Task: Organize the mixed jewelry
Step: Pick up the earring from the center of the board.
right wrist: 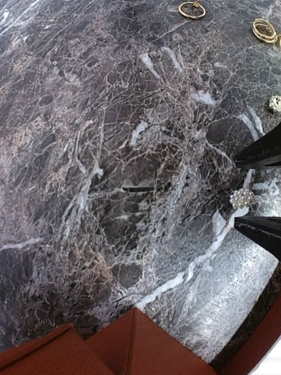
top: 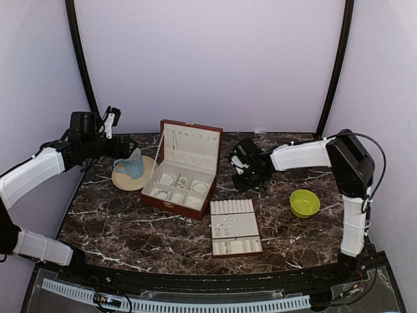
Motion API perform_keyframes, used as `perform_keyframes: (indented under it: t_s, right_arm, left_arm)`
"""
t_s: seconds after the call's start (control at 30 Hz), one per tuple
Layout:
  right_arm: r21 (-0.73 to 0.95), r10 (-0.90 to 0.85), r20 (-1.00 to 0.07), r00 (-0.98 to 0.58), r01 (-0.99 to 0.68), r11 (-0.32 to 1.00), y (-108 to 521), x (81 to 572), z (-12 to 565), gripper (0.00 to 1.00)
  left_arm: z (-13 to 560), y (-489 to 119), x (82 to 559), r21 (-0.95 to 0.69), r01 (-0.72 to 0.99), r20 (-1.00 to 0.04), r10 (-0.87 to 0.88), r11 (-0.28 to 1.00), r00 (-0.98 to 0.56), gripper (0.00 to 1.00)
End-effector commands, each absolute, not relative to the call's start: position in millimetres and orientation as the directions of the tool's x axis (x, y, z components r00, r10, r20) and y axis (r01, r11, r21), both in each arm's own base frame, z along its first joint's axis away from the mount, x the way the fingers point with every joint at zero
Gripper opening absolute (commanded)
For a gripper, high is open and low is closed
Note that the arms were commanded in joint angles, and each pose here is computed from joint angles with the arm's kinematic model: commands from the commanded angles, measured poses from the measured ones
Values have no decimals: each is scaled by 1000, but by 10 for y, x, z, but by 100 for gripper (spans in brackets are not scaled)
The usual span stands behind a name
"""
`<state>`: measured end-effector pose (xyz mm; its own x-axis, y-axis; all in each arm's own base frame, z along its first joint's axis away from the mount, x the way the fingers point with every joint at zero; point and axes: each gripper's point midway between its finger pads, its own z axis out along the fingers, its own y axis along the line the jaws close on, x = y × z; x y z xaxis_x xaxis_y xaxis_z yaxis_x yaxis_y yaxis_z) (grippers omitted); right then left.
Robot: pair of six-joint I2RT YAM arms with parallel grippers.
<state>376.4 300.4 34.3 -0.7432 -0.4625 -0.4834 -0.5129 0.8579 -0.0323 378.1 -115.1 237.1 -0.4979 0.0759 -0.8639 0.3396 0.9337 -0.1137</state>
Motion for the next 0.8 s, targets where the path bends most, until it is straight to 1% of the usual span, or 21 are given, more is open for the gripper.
perform_keyframes:
  t_s: [0.0,0.4,0.67,0.77]
  right_arm:
    - [-47,-468,-518,-716,-523,851,3102,3872,378,27]
    - [-47,-473,-516,-714,-528,848,3136,3901,319,19]
    - [-53,-471,-515,-716,-522,851,3122,3907,299,9]
    - [-51,-468,-516,-718,-519,853,3123,3908,298,8]
  left_arm:
    - [2496,-1128,3752,-105,346,-884,71,932,-461,90]
    - [2490,-1134,3752,-108,347,-883,70,931,-463,90]
    - [2485,-1135,3748,-109,348,-882,71,931,-465,90]
    - [2491,-1137,3748,-109,349,-883,70,931,-464,90]
